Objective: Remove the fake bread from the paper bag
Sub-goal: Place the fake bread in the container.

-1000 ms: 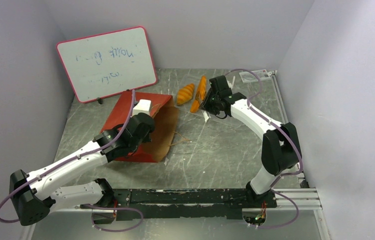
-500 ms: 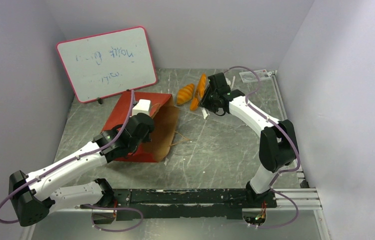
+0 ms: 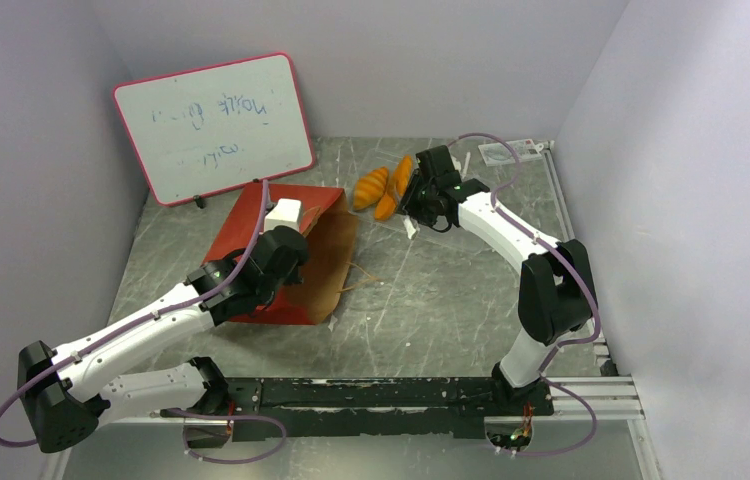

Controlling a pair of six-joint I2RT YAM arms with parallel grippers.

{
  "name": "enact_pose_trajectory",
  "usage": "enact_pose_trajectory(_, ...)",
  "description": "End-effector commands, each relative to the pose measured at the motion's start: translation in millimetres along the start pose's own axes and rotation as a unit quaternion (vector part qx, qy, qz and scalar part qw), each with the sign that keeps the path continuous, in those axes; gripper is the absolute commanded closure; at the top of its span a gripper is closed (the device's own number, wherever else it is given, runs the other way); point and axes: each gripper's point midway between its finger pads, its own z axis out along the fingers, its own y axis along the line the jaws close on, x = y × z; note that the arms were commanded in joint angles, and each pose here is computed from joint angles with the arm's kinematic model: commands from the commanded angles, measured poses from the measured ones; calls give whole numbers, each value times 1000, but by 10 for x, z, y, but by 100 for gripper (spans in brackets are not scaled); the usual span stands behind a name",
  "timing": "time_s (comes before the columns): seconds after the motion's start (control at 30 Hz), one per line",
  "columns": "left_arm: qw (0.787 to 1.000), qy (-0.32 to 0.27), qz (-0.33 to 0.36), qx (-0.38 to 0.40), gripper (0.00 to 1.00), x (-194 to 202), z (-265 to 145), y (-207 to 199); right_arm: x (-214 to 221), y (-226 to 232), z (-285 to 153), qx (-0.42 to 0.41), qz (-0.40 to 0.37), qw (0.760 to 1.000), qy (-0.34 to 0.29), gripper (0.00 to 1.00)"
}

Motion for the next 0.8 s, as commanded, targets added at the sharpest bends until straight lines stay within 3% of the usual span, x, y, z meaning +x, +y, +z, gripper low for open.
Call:
enact_pose_trajectory(0.0,1000,-18,-16,6,93,-168,-68,-11,-194,177,-175,-32,9,999,-30,54)
enact_pose_trajectory(0.17,1000,-19,-18,6,93,-199,-111,4,-235,220,-242,-41,13,998,-37,56)
enact_pose_trajectory(0.5,1000,-21,-21,11,93,-233,-165,10,-275,133,-387,-26,12,998,-55,95)
enact_pose_trajectory(0.6,999,-21,-22,13,93,-241,-166,3,-341,75,-454,-7,-8,998,-66,100)
enact_pose_trajectory(0.77,999,-24,-22,20,93,-251,-165,-24,-458,-109,-554,54,-52,994,-79,100)
